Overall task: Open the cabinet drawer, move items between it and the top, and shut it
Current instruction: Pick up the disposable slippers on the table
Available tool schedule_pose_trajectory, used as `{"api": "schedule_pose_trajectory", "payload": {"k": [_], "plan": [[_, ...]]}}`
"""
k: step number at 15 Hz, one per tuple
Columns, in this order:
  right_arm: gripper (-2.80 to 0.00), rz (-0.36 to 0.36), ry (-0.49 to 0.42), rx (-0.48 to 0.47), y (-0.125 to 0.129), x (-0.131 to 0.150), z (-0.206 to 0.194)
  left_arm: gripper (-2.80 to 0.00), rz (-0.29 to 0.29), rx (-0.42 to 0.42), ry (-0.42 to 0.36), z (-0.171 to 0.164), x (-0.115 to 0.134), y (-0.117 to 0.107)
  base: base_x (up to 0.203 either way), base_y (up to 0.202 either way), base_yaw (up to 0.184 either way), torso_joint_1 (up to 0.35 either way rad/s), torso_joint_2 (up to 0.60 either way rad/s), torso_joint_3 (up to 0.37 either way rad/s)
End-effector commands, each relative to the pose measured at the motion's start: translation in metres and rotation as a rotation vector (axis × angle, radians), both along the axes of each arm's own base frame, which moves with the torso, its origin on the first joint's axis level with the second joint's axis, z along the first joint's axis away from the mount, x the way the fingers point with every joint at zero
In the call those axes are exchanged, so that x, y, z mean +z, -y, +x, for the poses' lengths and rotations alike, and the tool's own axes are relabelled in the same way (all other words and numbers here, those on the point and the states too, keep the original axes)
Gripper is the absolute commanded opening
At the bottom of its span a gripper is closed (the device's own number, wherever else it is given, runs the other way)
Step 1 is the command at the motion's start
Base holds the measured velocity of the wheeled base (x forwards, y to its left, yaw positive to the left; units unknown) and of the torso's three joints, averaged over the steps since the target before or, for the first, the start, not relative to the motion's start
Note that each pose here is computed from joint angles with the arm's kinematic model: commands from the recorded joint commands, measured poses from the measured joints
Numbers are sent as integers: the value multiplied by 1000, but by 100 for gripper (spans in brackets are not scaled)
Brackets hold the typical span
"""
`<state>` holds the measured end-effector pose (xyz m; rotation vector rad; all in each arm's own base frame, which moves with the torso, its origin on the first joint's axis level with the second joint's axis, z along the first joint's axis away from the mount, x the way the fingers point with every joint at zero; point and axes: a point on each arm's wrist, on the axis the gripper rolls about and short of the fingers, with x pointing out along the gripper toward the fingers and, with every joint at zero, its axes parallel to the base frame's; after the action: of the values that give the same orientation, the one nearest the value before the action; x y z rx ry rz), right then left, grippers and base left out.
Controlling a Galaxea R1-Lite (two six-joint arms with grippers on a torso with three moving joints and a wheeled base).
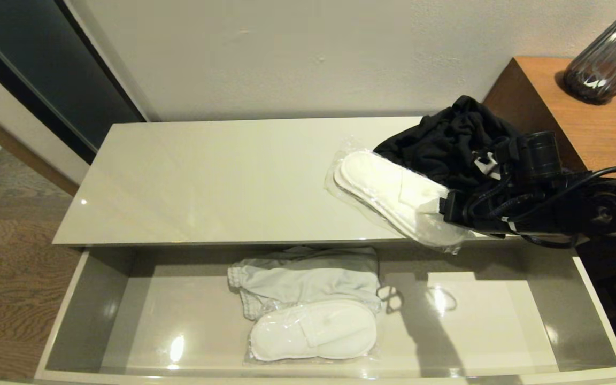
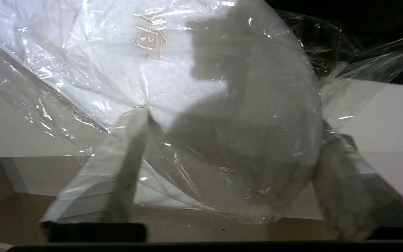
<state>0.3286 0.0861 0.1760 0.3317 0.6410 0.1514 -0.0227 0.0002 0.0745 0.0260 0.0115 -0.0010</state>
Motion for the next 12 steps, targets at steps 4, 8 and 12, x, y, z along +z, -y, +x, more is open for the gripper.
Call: {"api": "schedule_pose_trajectory", "payload": {"k": [4,8,12], "plan": [[-280,5,26,11,-4,9,-5,-280,0,1,-1,0,0,0,0,0,0,0,0,0],[-280,17,67,19,-5,29,-16,-280,0,1,-1,0,0,0,0,0,0,0,0,0],[-280,20,69,41,-8,49,-34,-280,0,1,-1,0,0,0,0,0,0,0,0,0]]}}
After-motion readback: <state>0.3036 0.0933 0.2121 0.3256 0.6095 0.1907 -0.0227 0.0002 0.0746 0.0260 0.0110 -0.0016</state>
